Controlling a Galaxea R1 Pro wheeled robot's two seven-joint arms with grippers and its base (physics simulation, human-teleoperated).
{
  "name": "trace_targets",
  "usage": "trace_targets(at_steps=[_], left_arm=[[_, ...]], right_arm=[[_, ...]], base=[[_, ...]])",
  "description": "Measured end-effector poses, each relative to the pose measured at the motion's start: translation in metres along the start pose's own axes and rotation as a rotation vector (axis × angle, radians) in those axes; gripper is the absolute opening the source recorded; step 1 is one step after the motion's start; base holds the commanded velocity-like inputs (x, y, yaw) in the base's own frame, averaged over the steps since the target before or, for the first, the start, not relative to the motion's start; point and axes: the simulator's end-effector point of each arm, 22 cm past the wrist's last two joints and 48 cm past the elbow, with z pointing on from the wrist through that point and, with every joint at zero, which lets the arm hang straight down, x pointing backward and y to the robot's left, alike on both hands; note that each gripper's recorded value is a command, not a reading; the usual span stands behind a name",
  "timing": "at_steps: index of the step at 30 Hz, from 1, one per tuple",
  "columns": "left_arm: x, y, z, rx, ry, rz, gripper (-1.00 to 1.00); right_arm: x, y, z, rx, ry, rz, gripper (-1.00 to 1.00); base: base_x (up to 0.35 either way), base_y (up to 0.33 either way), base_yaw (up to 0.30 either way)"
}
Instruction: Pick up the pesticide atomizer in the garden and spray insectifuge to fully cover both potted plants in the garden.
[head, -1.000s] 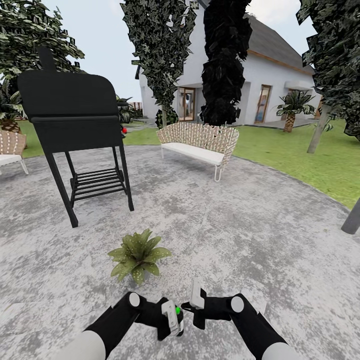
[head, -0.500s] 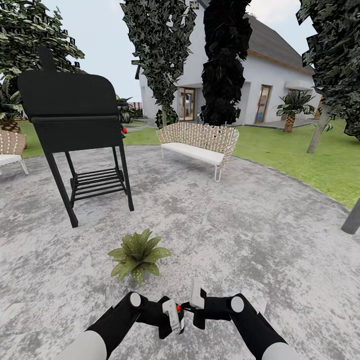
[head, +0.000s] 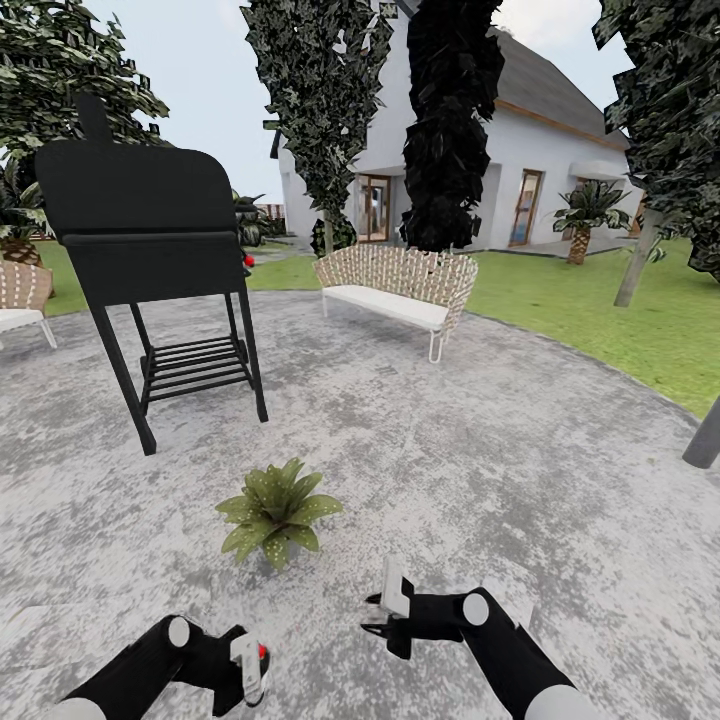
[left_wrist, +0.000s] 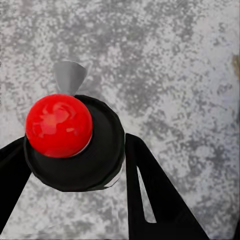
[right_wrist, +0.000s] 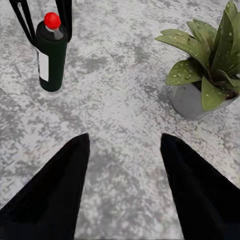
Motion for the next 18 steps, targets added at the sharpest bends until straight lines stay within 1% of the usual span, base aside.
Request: trace_targets(at_steps=[2, 3, 4, 6, 7, 8, 10, 11, 12, 13, 14, 15, 16, 17, 18], left_arm=[[0.022, -0.001, -0.004, -0.007, 0.028, -0.023, -1.0], [0.036, -0.002, -0.003, -0.02, 0.047, -0.044, -1.0], [0.043, -0.001, -0.002, -0.038, 0.053, -0.063, -1.0], [0.056, 0.006, 0.002, -0.109, 0.048, -0.13, -1.0], [0.063, 0.009, 0.005, -0.155, 0.027, -0.175, -1.0], [0.065, 0.014, 0.005, -0.208, -0.019, -0.223, -1.0], [0.061, 0.028, 0.002, -0.295, -0.106, -0.302, -1.0], [0.059, 0.042, -0.005, -0.37, -0.17, -0.372, -1.0], [0.059, 0.052, -0.01, -0.423, -0.204, -0.424, -1.0], [0.064, 0.066, -0.019, -0.5, -0.245, -0.504, -1.0], [0.068, 0.073, -0.024, -0.55, -0.269, -0.551, -1.0], [0.075, 0.082, -0.033, -0.617, -0.301, -0.609, -1.0], [0.08, 0.086, -0.038, -0.657, -0.32, -0.636, -1.0], [0.089, 0.089, -0.045, -0.709, -0.338, -0.67, -1.0], [0.101, 0.09, -0.05, -0.753, -0.338, -0.704, -1.0]], right_arm=[[0.001, 0.0, 0.0, 0.003, 0.002, 0.004, 1.0], [0.002, -0.001, -0.001, 0.006, 0.003, 0.005, 1.0], [0.004, -0.003, -0.001, 0.013, 0.006, 0.006, 1.0], [0.019, -0.009, -0.007, 0.046, 0.028, 0.017, 1.0], [0.04, -0.009, -0.014, 0.067, 0.06, 0.044, 1.0], [0.064, -0.005, -0.018, 0.088, 0.095, 0.083, 1.0], [0.095, 0.002, -0.023, 0.132, 0.137, 0.156, 1.0], [0.119, 0.006, -0.027, 0.188, 0.166, 0.231, 1.0], [0.135, 0.009, -0.03, 0.234, 0.185, 0.29, 1.0], [0.157, 0.014, -0.036, 0.305, 0.213, 0.368, 1.0], [0.17, 0.019, -0.04, 0.352, 0.229, 0.414, 1.0], [0.184, 0.023, -0.045, 0.413, 0.241, 0.457, 1.0], [0.189, 0.024, -0.048, 0.455, 0.239, 0.474, 1.0], [0.192, 0.019, -0.054, 0.522, 0.226, 0.48, 1.0], [0.195, 0.012, -0.063, 0.602, 0.214, 0.483, 1.0]], base=[[0.0, 0.0, 0.0], [0.0, 0.0, 0.0], [0.0, 0.0, 0.0], [0.0, 0.0, 0.0], [0.0, 0.0, 0.0], [0.0, 0.0, 0.0], [0.0, 0.0, 0.0], [0.0, 0.0, 0.0], [0.0, 0.0, 0.0], [0.0, 0.0, 0.0], [0.0, 0.0, 0.0], [0.0, 0.0, 0.0], [0.0, 0.0, 0.0], [0.0, 0.0, 0.0], [0.0, 0.0, 0.0]])
